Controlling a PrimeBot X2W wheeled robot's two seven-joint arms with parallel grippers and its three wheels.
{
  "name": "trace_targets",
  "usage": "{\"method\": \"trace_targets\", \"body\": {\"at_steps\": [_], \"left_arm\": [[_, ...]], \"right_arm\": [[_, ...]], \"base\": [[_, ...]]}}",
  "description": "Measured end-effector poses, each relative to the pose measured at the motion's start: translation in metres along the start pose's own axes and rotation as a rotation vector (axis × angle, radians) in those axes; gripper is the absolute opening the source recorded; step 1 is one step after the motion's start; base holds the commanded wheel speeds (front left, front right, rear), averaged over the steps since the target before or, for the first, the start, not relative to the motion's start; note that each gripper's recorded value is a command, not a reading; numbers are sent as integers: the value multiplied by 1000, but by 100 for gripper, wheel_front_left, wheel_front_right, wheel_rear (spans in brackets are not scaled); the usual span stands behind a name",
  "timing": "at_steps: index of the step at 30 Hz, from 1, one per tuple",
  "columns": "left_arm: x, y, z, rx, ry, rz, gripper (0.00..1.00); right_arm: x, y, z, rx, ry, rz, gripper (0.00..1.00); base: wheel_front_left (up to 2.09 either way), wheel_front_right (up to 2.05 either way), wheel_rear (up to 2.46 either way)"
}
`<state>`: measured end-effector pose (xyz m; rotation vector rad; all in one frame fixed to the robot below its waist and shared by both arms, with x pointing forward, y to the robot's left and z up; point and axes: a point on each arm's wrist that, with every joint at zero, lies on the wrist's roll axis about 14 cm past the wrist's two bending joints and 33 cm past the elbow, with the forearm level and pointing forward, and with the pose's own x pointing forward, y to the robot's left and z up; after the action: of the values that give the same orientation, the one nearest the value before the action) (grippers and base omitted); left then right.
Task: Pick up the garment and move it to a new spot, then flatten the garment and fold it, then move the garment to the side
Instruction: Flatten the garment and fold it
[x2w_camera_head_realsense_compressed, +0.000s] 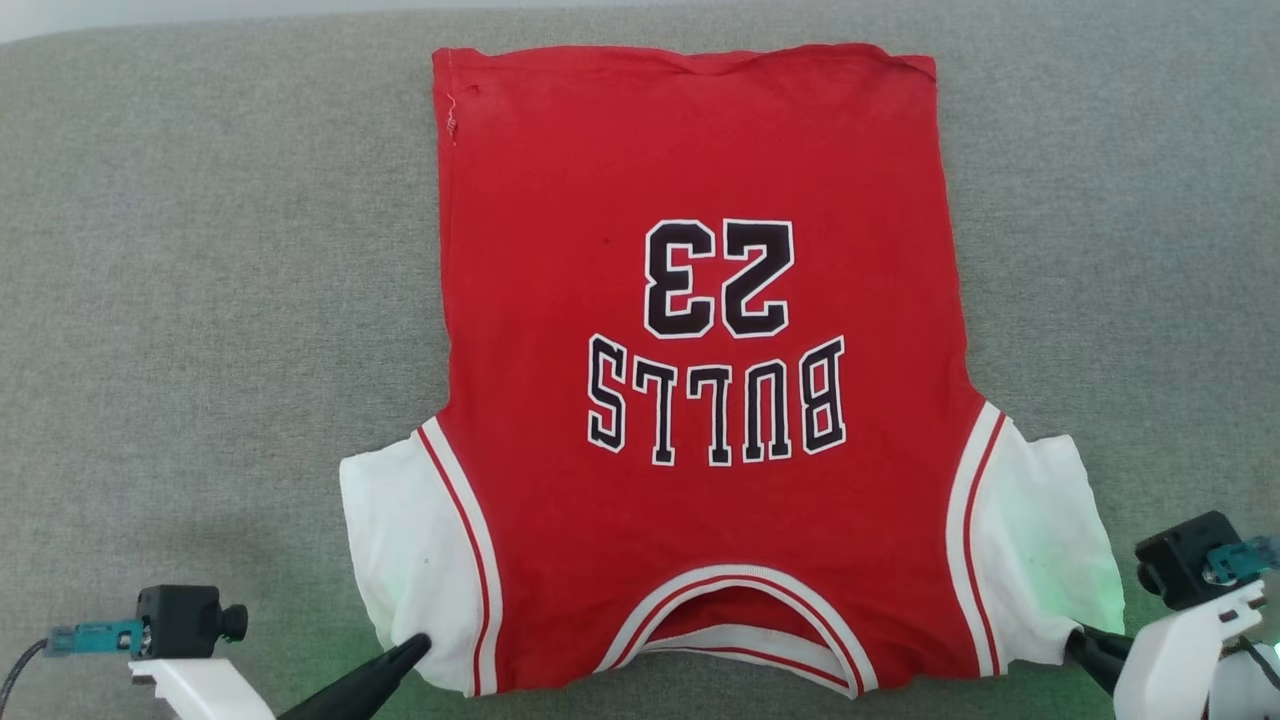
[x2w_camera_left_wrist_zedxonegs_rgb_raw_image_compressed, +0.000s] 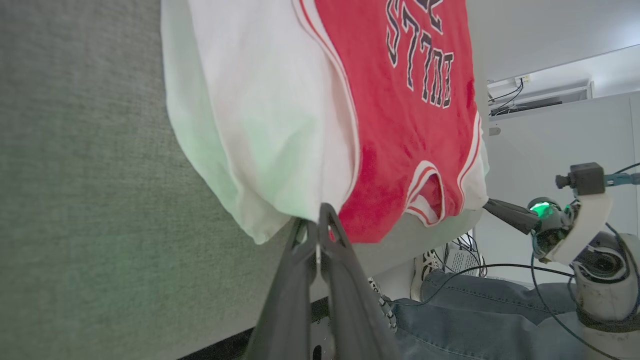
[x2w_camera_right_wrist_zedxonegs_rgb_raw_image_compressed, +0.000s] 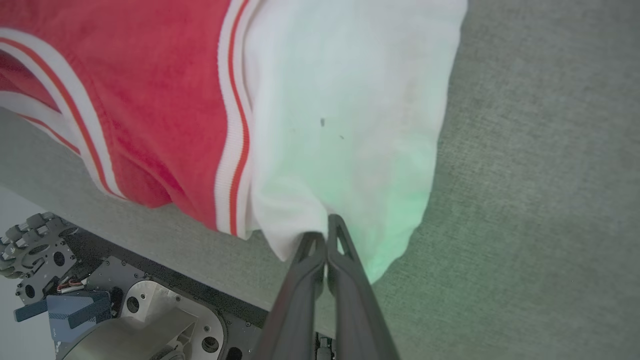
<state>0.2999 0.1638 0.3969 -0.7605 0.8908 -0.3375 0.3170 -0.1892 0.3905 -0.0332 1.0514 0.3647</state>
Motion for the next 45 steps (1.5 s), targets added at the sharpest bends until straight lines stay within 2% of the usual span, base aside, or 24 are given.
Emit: {"method": "trace_targets", "body": {"at_steps": [3,4,5,7,8,9,13,19,26,30,38,45], "left_arm": [[4,3,0,-4,0,4,0],[5,2,-1,-4,3,2,0],[6,3,-3,-5,6,3,0],[7,3,-3,3,9,3,0],[8,3,-2,4,5,1,0],[7,3,-2,4,3,-1,0],[5,0,-1,9,-11,-8,0],[5,-9,8,33,-38,-32,0],[16,-9,12,41,-33,-34,0],[20,-2,12,30,-28,-13,0],[24,6,18,21,-31,14,0],[24,13,17,9,-26,37,0]], "right_arm": [[6,1,0,-4,3,8,0],[7,1,0,-4,4,8,3],[8,0,1,-6,2,7,22],[8,-1,5,-10,-15,5,51],[8,-2,8,-14,-21,3,98],[7,-3,11,-16,-33,0,100],[-3,-11,46,-30,-141,-25,100],[-16,-30,126,-81,-315,-82,100],[25,-34,225,-84,-412,-65,100],[63,-39,258,-74,-369,-78,100],[125,-49,296,-45,-250,-112,100],[170,-49,283,-8,-88,-115,100]], "base": [[0,0,0],[0,0,0],[0,0,0],[0,0,0],[0,0,0],[0,0,0],[0,0,0],[0,0,0],[0,0,0],[0,0,0],[0,0,0],[0,0,0]]}}
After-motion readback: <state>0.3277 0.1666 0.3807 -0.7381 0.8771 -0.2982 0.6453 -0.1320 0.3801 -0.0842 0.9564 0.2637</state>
